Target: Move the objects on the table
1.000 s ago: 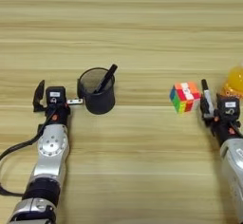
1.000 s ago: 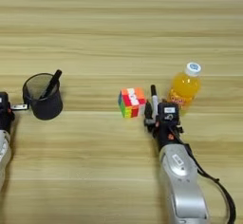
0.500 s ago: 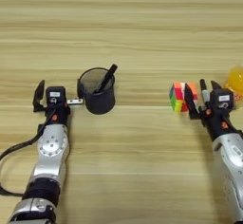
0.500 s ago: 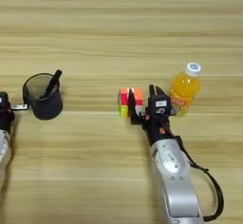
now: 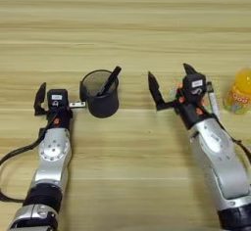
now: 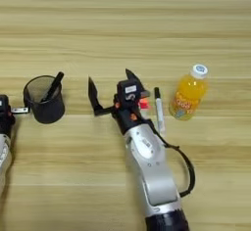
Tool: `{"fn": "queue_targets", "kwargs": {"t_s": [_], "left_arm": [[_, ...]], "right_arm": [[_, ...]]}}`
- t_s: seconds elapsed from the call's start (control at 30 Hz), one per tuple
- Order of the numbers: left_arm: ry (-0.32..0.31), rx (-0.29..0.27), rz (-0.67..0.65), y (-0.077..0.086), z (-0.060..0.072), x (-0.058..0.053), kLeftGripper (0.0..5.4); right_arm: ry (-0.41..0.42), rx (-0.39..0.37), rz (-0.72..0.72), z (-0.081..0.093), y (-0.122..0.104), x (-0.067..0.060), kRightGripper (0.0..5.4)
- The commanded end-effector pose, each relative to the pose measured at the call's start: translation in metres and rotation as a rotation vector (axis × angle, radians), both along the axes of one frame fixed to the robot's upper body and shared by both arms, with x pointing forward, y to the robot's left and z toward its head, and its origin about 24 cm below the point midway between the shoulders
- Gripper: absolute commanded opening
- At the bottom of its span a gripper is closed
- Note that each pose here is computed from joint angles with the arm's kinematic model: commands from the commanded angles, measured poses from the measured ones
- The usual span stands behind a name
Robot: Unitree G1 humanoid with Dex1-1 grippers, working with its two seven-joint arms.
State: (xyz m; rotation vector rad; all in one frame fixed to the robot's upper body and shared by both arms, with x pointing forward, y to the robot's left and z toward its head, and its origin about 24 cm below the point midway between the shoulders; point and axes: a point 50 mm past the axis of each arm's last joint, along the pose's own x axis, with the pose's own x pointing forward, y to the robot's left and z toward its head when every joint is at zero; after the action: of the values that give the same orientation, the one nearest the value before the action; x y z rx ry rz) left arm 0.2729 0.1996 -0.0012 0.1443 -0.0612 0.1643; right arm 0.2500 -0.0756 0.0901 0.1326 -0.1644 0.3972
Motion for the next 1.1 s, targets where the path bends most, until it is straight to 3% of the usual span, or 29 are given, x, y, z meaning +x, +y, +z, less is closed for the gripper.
{"fn": "queue_targets", "kwargs": {"t_s": [0.03, 0.2, 0.5, 0.7, 1.1], "left_arm": [[0.01, 0.007, -0.003, -0.002, 0.0, 0.001, 5.4], [0.01, 0.007, -0.004, -0.002, 0.0, 0.001, 5.4], [0.009, 0.007, -0.004, -0.003, 0.0, 0.0, 5.4], [0.01, 0.006, -0.004, -0.003, 0.0, 0.0, 5.4], [0.012, 0.003, -0.003, -0.005, 0.0, 0.001, 5.4]], "right_arm": [[0.034, 0.097, 0.078, 0.006, 0.018, 0.008, 5.37], [0.08, 0.206, 0.168, 0.01, 0.03, 0.016, 5.37], [0.143, 0.289, 0.272, 0.014, 0.053, 0.026, 5.37], [0.17, 0.279, 0.32, 0.011, 0.071, 0.031, 5.37], [0.179, 0.234, 0.395, 0.007, 0.099, 0.027, 5.37]]}}
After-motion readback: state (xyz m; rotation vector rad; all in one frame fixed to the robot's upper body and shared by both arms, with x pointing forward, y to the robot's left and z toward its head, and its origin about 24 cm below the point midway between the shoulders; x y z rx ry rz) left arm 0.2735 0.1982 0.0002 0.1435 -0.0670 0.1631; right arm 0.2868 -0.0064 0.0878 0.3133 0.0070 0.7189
